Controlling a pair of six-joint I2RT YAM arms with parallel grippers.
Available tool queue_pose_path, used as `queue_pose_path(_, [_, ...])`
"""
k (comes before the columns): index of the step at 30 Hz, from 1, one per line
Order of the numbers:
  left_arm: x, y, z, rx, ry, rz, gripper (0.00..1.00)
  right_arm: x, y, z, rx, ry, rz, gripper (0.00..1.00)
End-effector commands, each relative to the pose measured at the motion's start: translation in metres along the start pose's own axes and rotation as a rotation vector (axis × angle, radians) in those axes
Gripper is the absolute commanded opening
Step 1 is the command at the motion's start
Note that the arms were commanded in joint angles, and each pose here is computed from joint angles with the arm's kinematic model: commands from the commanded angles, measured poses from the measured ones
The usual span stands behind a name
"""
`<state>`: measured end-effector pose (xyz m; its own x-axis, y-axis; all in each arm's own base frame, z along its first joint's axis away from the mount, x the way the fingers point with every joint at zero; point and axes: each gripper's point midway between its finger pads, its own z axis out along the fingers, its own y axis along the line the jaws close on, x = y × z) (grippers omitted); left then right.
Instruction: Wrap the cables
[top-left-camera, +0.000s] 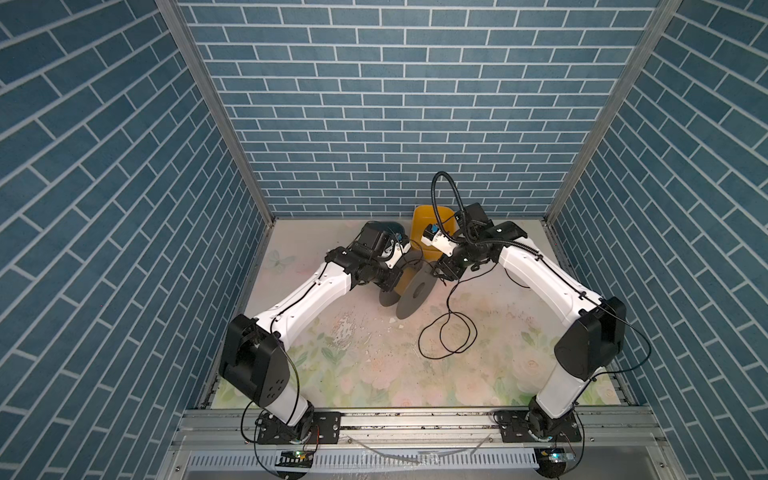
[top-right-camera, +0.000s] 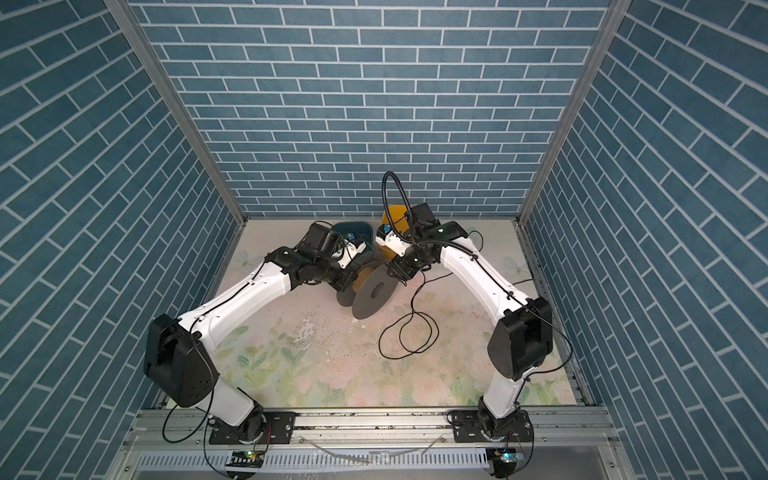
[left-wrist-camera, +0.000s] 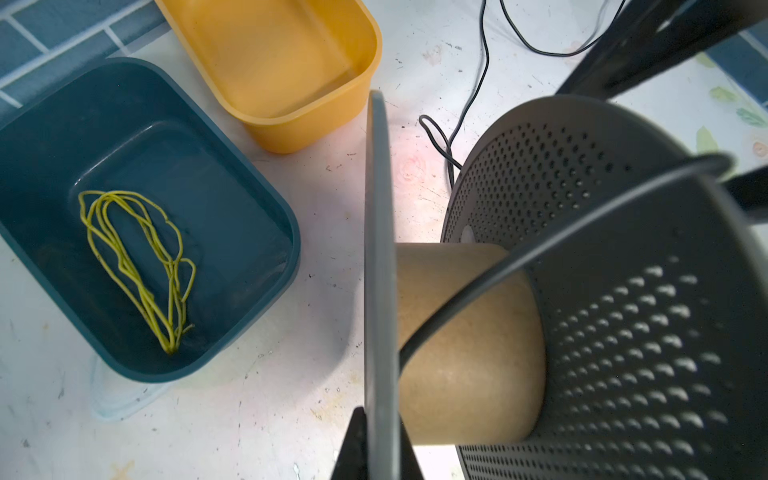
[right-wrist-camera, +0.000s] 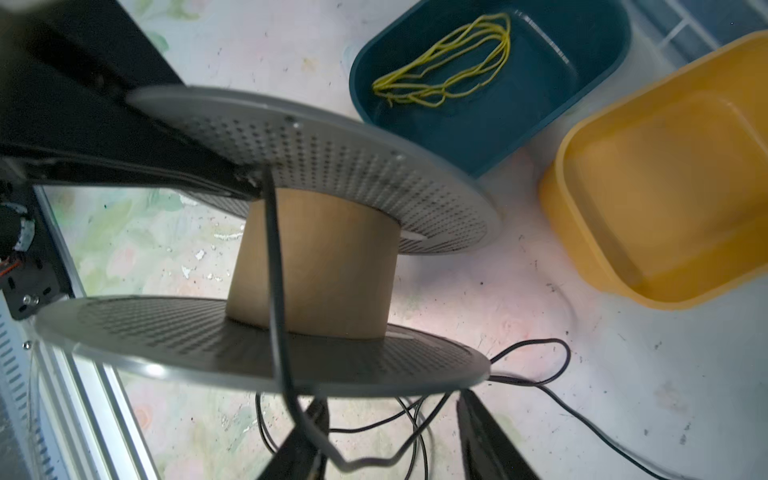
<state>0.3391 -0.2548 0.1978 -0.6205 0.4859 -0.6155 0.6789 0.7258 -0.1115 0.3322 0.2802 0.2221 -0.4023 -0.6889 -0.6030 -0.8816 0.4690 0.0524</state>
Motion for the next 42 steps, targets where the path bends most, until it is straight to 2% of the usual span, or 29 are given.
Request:
queue_pose_path(1, [-0.013, -0.008, -0.022, 0.004, -0.012, -0.043, 0.0, -0.007, -0.003, -0.013, 0.063, -0.091, 0.046, 0.69])
queue_pose_path(4, [-0.016, -0.007, -0.031, -0.009, -0.012, -0.06, 0.0, -0.006, -0.001, -0.026, 0.099, -0.153, 0.096, 0.77])
queue_pose_path(12, [-0.025, -0.005, -0.06, -0.046, 0.014, -0.095, 0.0, 0.02, -0.005, -0.039, 0.227, -0.264, 0.145, 0.75])
queue_pose_path(18, [-0.034, -0.012, -0.088, -0.029, 0.035, -0.115, 0.0, 0.04, -0.017, -0.032, 0.338, -0.318, 0.138, 0.74])
queue_pose_path(22, [-0.038, -0.012, -0.104, -0.042, 0.049, -0.102, 0.0, 0.047, -0.024, -0.03, 0.409, -0.396, 0.114, 0.74])
queue_pose_path(27, [-0.041, -0.013, -0.119, -0.027, 0.045, -0.119, 0.0, 0.05, -0.033, -0.023, 0.482, -0.505, 0.081, 0.81])
queue_pose_path(33, [-0.044, -0.022, -0.129, 0.026, 0.016, -0.166, 0.0, 0.049, -0.036, -0.008, 0.495, -0.598, 0.036, 0.8])
queue_pose_path(42, [-0.042, -0.024, -0.139, 0.049, 0.005, -0.202, 0.0, 0.033, -0.04, 0.015, 0.455, -0.667, -0.025, 0.67])
